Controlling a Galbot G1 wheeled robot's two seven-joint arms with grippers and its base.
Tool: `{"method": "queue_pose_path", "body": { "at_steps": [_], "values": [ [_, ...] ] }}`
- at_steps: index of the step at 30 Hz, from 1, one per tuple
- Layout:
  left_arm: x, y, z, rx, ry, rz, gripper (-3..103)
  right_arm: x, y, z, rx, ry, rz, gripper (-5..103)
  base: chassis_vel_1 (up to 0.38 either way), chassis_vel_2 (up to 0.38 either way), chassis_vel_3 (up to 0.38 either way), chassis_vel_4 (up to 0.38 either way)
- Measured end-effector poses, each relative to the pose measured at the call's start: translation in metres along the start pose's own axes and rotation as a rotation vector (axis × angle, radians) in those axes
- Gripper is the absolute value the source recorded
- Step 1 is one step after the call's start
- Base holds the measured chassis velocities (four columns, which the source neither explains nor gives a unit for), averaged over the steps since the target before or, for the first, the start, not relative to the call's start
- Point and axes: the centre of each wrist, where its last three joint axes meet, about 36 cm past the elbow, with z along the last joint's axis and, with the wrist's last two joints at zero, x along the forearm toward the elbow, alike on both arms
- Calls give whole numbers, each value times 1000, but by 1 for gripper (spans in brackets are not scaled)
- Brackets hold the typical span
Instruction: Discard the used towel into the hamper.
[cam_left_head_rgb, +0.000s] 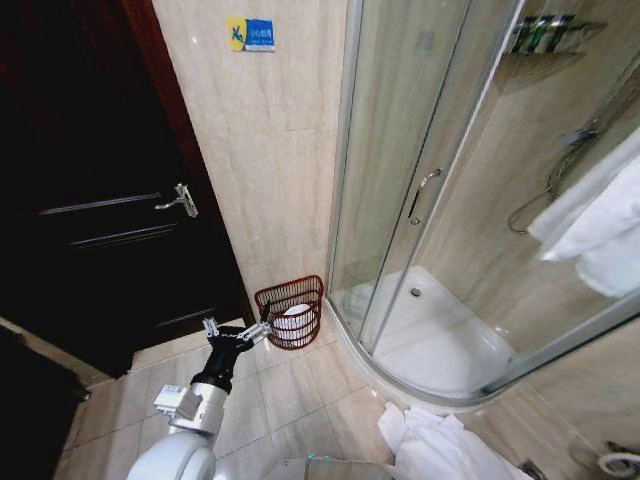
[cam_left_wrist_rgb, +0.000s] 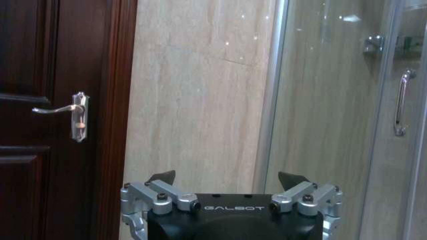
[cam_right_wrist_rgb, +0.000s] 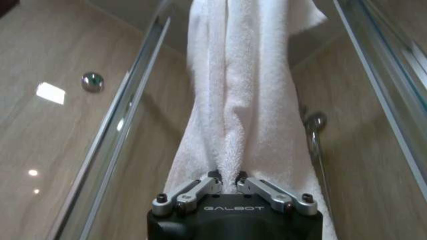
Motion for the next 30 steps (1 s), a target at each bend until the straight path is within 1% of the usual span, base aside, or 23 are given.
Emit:
{"method": "queue_pose_path", "body": {
  "at_steps": [2, 3, 6, 7, 9, 11, 12, 15, 16, 19, 30],
  "values": [
    [0, 0, 0, 0, 0, 0, 100, 18, 13, 13, -2, 19, 3, 7, 0, 0, 0, 0],
    [0, 0, 0, 0, 0, 0, 100, 18, 13, 13, -2, 19, 3, 7, 0, 0, 0, 0],
    [0, 0, 0, 0, 0, 0, 100, 34, 27, 23, 2, 36, -4, 7, 0, 0, 0, 0],
    [0, 0, 0, 0, 0, 0, 100, 34, 27, 23, 2, 36, -4, 7, 0, 0, 0, 0],
    [0, 0, 0, 0, 0, 0, 100, 43, 37, 31, 16, 47, -22, 7, 0, 0, 0, 0],
    [0, 0, 0, 0, 0, 0, 100, 53, 49, 39, 15, 66, -39, 7, 0, 0, 0, 0],
    [0, 0, 0, 0, 0, 0, 100, 53, 49, 39, 15, 66, -39, 7, 0, 0, 0, 0],
    [0, 0, 0, 0, 0, 0, 100, 67, 66, 55, -3, 94, -54, 7, 0, 0, 0, 0],
    [0, 0, 0, 0, 0, 0, 100, 67, 66, 55, -3, 94, -54, 7, 0, 0, 0, 0],
    [0, 0, 0, 0, 0, 0, 100, 81, 78, 69, -23, 127, -46, 7, 0, 0, 0, 0],
    [0, 0, 0, 0, 0, 0, 100, 114, 85, 110, -35, 218, -18, 7, 0, 0, 0, 0]
  ]
}}
